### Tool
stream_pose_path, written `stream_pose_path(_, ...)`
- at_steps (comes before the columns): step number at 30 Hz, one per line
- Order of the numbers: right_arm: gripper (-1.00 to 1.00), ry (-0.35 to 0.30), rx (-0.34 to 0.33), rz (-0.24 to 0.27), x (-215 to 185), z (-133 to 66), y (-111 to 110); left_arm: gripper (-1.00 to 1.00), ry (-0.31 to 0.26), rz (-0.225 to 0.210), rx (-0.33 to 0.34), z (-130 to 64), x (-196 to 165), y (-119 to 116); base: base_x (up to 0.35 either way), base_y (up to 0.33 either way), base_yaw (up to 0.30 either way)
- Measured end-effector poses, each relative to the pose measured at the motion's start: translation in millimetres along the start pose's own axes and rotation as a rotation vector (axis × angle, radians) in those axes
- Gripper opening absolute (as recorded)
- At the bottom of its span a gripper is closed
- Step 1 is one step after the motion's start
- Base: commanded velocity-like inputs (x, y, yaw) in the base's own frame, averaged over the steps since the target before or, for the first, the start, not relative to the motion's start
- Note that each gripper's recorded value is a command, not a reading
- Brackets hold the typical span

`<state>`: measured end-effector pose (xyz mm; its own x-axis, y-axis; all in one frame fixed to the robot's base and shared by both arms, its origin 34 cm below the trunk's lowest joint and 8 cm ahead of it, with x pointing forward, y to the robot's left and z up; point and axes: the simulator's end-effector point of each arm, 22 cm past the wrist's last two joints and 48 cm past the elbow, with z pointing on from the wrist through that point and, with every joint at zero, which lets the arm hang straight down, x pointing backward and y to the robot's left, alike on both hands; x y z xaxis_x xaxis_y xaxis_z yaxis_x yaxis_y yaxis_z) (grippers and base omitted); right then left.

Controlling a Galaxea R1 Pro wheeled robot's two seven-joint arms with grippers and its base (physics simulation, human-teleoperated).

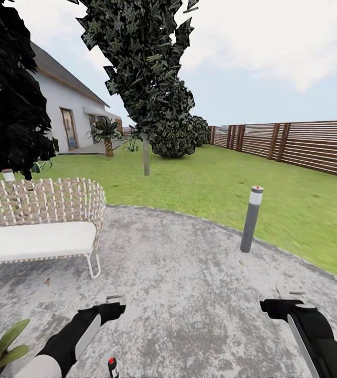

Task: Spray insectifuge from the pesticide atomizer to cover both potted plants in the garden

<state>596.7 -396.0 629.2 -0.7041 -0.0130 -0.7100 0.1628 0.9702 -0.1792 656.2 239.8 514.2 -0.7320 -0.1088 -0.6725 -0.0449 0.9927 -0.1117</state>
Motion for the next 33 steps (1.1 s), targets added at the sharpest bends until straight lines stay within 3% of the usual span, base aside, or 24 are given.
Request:
stream_pose_path(1,1.00,0.000,0.000,0.000,2,1.1,0,1.00,-0.076,-0.006,0.001,0.7,-15,0,0.000,0.000,0.000)
stream_pose_path(3,1.00,0.000,0.000,0.000,5,3.4,1,1.00,-0.095,-0.007,0.000,3.1,-15,1,0.000,0.000,0.000)
stream_pose_path(11,1.00,0.000,0.001,-0.001,20,12.6,3,1.00,-0.126,-0.014,-0.052,14.3,-2,19,0.000,0.000,0.000)
stream_pose_path(20,1.00,-0.001,0.009,0.005,27,20.9,-2,1.00,-0.087,-0.001,-0.070,28.6,32,53,0.000,0.000,0.000)
stream_pose_path(22,1.00,-0.023,0.026,0.020,-15,17.0,-12,1.00,-0.075,0.006,-0.024,31.2,39,56,0.000,0.000,0.000)
stream_pose_path(24,1.00,-0.156,0.043,0.059,-114,-4.8,-25,1.00,-0.071,0.008,-0.004,33.4,44,57,0.000,0.000,0.000)
stream_pose_path(26,1.00,-0.225,0.057,0.075,-159,-19.8,-35,1.00,-0.065,0.010,0.002,35.9,49,57,0.000,0.000,0.000)
stream_pose_path(28,1.00,-0.288,0.083,0.074,-197,-35.2,-44,1.00,-0.033,0.011,0.002,38.7,59,58,0.000,0.000,0.000)
stream_pose_path(31,1.00,-0.327,0.103,0.055,-215,-44.2,-43,1.00,-0.010,0.011,0.003,42.5,69,60,0.000,0.000,0.000)
stream_pose_path(33,1.00,-0.342,0.053,0.064,-219,-46.0,-12,1.00,-0.010,0.010,0.000,44.9,73,62,0.000,0.000,0.000)
